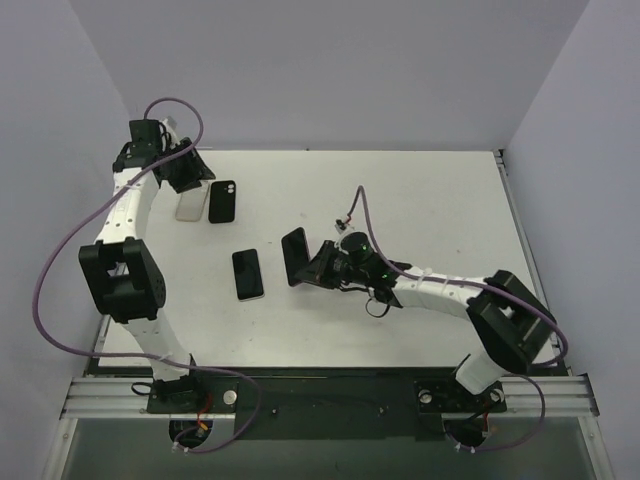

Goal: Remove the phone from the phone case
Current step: Place the phone at the center of the board.

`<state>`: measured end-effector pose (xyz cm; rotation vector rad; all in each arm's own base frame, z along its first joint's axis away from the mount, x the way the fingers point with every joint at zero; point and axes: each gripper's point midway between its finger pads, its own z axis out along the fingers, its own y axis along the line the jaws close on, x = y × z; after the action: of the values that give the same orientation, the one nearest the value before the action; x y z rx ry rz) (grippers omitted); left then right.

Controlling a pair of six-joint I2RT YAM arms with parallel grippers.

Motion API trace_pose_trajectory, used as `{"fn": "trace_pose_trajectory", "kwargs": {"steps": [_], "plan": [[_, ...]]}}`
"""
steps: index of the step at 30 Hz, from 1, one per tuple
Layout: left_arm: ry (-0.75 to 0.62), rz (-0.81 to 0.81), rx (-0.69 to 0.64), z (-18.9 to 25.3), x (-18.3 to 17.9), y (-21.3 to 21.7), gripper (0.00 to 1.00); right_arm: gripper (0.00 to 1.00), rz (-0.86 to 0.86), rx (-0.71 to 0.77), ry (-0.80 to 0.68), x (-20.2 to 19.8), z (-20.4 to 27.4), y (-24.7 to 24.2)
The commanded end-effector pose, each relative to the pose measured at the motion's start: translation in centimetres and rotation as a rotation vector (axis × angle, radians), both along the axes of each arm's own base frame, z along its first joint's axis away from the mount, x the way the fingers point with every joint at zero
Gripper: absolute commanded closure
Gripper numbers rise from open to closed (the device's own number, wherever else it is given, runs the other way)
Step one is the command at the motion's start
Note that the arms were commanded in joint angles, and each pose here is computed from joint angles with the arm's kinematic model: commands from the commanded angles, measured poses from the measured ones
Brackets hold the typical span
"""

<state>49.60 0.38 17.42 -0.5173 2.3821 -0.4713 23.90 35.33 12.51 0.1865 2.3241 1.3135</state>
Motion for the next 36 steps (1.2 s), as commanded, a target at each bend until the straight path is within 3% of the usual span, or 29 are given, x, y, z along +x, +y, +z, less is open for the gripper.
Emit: {"fn": "trace_pose_trajectory", "kwargs": {"steps": [1,8,15,36], "plan": [[-0.176,-0.146,-0.093,5.4,-1.3,-5.7,0.43,1.0,0.057,-0.007,-0.2,3.1,2.8,4.0],[-0.232,-0.181,-0.143,6.9,-2.0,-7.6,0.42,1.0,0.086,-0.191,-0.19,4.8,-3.1,5.0],[-0.244,-0.168,-0.173,6.8,-1.8,-6.9,0.42,1.0,0.121,-0.214,-0.162,4.7,-6.4,7.2],[-0.253,-0.174,-0.238,6.7,-1.6,-6.8,0.41,0.9,0.097,-0.091,-0.082,2.6,-8.4,9.6]]}}
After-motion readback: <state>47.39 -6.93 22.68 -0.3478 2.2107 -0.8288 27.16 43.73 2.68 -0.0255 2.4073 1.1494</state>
